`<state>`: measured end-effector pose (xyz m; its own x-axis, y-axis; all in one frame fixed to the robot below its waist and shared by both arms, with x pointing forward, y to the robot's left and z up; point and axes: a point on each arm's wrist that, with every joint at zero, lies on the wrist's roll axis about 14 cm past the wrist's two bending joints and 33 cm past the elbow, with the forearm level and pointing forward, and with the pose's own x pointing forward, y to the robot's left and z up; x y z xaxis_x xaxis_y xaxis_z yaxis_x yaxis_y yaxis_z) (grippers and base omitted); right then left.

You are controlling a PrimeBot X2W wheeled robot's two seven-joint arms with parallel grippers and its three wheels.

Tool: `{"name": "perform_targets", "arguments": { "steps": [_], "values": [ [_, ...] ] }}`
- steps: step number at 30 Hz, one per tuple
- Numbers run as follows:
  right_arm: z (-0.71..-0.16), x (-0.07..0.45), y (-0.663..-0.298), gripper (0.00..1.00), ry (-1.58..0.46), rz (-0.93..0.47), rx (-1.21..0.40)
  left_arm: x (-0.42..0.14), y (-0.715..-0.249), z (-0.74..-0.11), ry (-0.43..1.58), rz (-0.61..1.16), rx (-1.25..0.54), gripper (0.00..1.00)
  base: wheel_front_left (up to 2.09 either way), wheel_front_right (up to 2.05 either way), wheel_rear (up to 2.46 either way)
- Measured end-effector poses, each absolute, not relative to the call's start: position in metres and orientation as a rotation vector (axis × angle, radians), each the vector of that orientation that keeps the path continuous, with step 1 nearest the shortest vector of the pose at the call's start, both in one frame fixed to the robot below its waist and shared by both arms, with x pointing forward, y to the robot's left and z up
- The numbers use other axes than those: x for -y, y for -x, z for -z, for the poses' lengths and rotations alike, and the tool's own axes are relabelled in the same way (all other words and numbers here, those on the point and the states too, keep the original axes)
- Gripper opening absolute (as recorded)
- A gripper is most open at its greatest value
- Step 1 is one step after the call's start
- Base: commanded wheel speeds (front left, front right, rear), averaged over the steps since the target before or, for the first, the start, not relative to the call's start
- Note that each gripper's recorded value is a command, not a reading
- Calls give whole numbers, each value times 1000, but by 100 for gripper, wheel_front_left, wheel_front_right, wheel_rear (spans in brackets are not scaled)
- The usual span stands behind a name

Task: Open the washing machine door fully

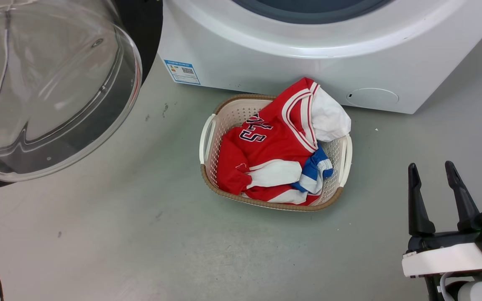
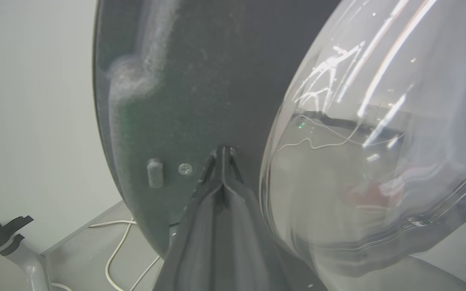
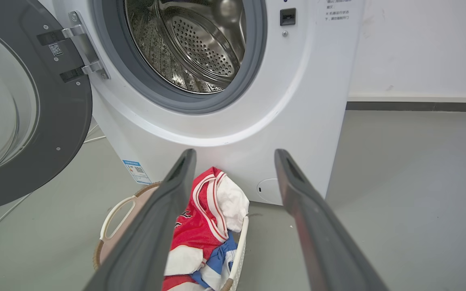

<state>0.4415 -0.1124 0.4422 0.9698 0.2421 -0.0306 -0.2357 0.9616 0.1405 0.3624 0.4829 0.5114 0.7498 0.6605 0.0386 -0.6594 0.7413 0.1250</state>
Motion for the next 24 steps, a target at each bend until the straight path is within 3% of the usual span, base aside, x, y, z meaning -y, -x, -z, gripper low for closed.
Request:
{"name": "perform_targets", "arguments": {
  "steps": [24],
  "values": [
    [-480,122,-423,100,-154,-220,32,-466,-346,-524,-124,-656,23,0,0,0,0]
  ]
}}
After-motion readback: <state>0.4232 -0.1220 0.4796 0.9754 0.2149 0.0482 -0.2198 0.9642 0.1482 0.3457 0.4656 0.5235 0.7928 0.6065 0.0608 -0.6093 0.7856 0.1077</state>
